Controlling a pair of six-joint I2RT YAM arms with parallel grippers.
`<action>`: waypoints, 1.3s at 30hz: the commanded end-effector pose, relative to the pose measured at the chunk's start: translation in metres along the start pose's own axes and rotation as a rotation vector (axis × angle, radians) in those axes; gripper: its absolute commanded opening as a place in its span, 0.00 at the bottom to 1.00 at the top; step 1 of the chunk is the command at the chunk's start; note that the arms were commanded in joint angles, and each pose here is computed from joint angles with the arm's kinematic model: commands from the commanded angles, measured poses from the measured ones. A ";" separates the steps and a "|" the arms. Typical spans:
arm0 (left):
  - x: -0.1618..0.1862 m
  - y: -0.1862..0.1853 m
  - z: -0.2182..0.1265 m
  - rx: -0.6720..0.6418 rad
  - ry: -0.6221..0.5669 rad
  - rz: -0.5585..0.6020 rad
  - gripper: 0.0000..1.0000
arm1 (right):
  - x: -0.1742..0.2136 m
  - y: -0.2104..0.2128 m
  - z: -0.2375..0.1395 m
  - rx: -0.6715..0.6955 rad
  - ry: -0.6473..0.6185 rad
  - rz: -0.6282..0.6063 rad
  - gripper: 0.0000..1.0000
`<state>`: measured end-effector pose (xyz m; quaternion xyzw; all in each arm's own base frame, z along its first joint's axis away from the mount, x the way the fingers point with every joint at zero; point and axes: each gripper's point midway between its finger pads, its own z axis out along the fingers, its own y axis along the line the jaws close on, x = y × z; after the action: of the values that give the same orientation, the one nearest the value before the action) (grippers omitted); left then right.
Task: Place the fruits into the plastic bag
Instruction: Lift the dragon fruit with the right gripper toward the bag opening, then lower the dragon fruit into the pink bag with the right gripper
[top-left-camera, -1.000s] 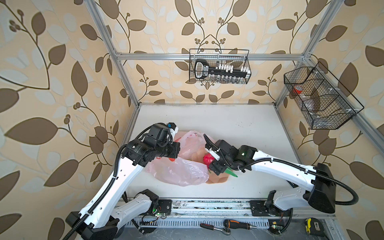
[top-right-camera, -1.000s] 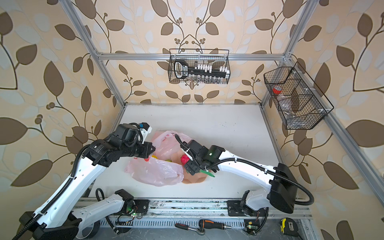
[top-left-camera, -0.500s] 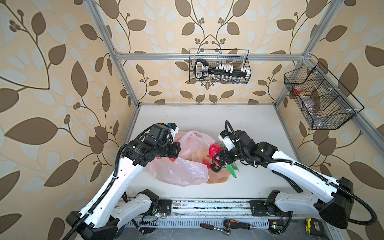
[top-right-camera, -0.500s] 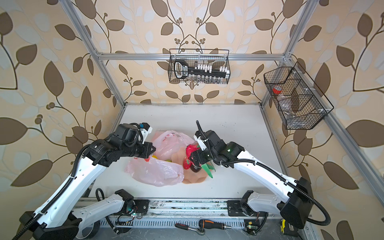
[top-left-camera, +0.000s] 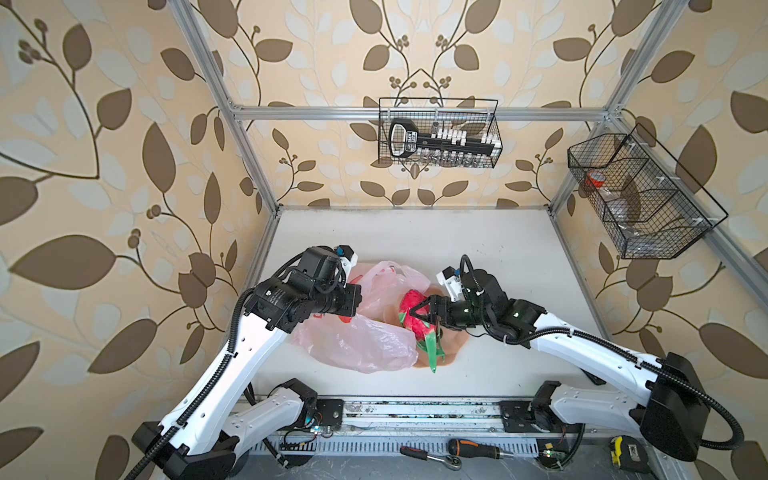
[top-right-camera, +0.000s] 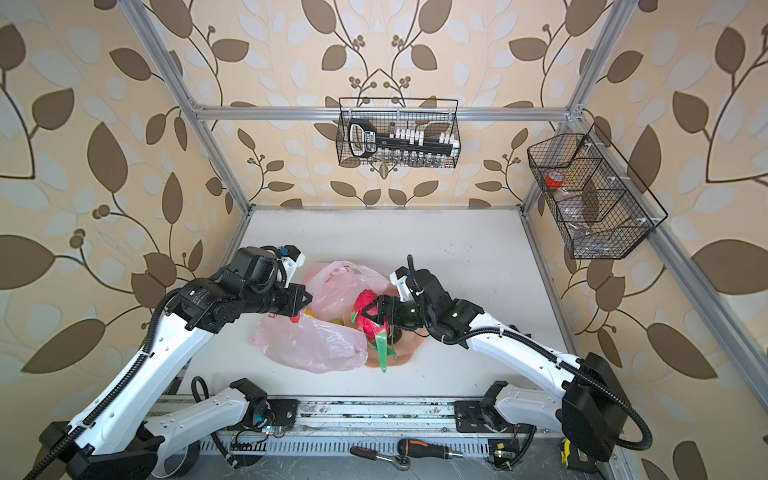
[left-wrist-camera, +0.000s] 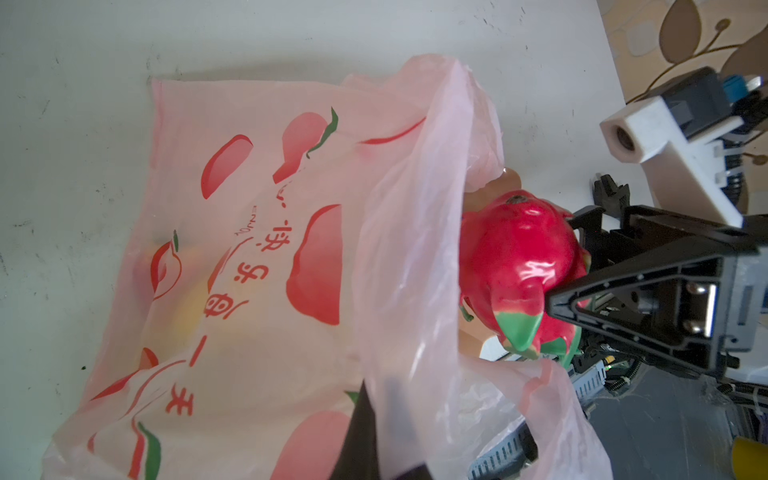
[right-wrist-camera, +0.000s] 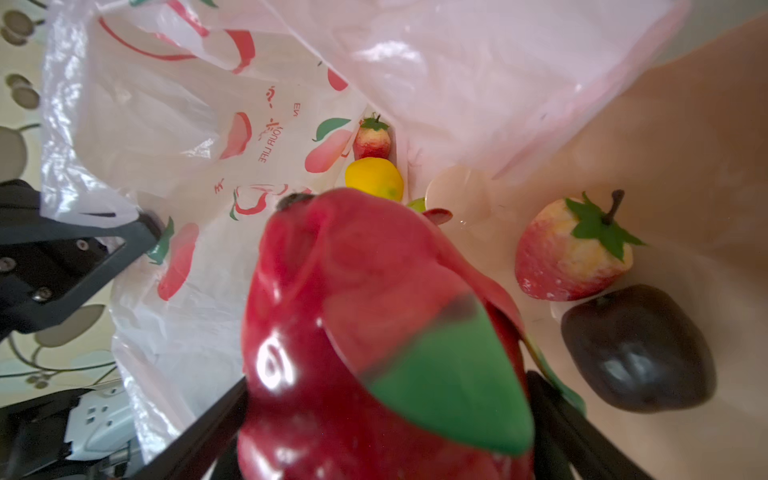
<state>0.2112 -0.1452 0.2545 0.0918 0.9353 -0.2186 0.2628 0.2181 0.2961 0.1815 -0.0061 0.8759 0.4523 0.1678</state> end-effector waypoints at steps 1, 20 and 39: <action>-0.009 -0.007 -0.008 0.036 -0.036 0.009 0.00 | -0.013 0.037 -0.001 -0.143 -0.048 0.039 0.39; -0.007 -0.008 -0.011 0.044 -0.041 -0.007 0.00 | 0.027 0.077 0.046 -0.260 0.010 0.144 0.35; -0.002 -0.015 -0.013 0.091 -0.039 -0.008 0.00 | -0.018 0.066 0.077 -0.204 -0.033 0.184 0.35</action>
<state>0.2040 -0.1507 0.2620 0.0980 0.9278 -0.2443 0.2642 0.2356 0.3750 0.1572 0.0810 0.8508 0.5049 0.1212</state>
